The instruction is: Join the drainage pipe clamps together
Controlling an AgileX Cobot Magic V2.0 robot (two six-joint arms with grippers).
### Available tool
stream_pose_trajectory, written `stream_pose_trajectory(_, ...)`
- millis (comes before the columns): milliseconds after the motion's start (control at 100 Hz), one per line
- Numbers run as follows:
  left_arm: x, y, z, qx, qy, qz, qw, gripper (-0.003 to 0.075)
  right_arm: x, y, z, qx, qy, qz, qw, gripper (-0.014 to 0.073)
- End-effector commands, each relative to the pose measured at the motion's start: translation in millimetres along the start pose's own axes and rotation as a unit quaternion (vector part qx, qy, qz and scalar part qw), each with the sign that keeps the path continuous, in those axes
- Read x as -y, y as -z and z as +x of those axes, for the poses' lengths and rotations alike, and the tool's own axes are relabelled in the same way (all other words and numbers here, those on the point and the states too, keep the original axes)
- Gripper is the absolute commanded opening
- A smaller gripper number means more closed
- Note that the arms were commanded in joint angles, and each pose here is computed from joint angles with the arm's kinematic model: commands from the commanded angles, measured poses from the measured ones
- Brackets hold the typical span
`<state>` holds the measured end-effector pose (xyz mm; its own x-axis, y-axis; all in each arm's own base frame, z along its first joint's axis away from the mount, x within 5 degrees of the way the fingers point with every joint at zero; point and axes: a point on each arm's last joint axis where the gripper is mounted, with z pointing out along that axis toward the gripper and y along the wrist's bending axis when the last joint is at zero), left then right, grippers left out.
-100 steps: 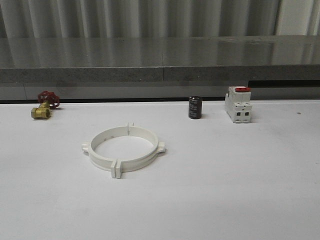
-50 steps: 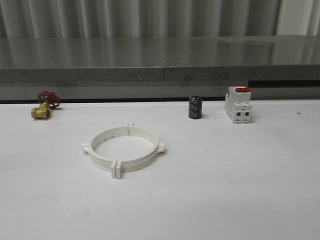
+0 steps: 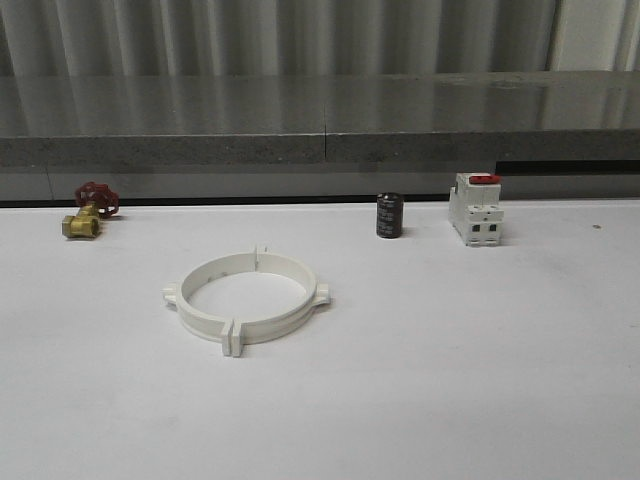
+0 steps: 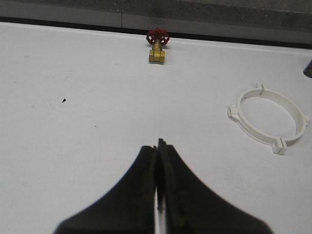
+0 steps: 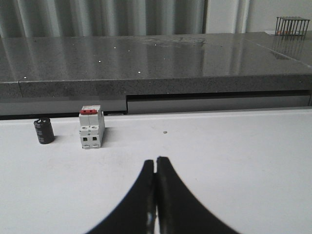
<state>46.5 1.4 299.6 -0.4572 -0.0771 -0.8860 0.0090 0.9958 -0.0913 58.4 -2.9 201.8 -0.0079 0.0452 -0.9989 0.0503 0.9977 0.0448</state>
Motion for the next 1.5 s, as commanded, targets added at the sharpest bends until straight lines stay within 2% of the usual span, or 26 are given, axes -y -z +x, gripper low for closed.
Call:
stream_pose_trajectory(0, 2, 3, -13, 0.039, 0.002, 0.007, 0.999, -0.0021, 0, 5, -7, 0.044, 0.004, 0.001, 0.999, -0.0067)
stream_pose_trajectory(110, 2, 3, -13, 0.040, 0.003, 0.008, 0.999, -0.0021, 0, 4, -4, 0.028, 0.004, 0.002, 1.000, -0.0067)
stream_pose_trajectory(1190, 0, 2, -11, 0.036, -0.005, -0.001, 0.999, -0.0021, 0, 4, -4, 0.027, 0.004, 0.002, 1.000, -0.0067)
stream_pose_trajectory(1310, 1, -7, -8, 0.091, -0.015, 0.004, 0.996, -0.0021, 0, 4, -4, 0.027, 0.004, 0.002, 1.000, -0.0067)
stream_pose_trajectory(1400, 2, -17, -2, 0.167, -0.067, -0.002, 0.984, -0.0021, 0, 4, -4, 0.027, 0.004, 0.002, 1.000, -0.0067)
stream_pose_trajectory(1490, 2, -24, 9, 0.227, -0.077, -0.002, 0.971, -0.0021, 0, 4, -4, 0.027, 0.004, 0.002, 1.000, -0.0067)
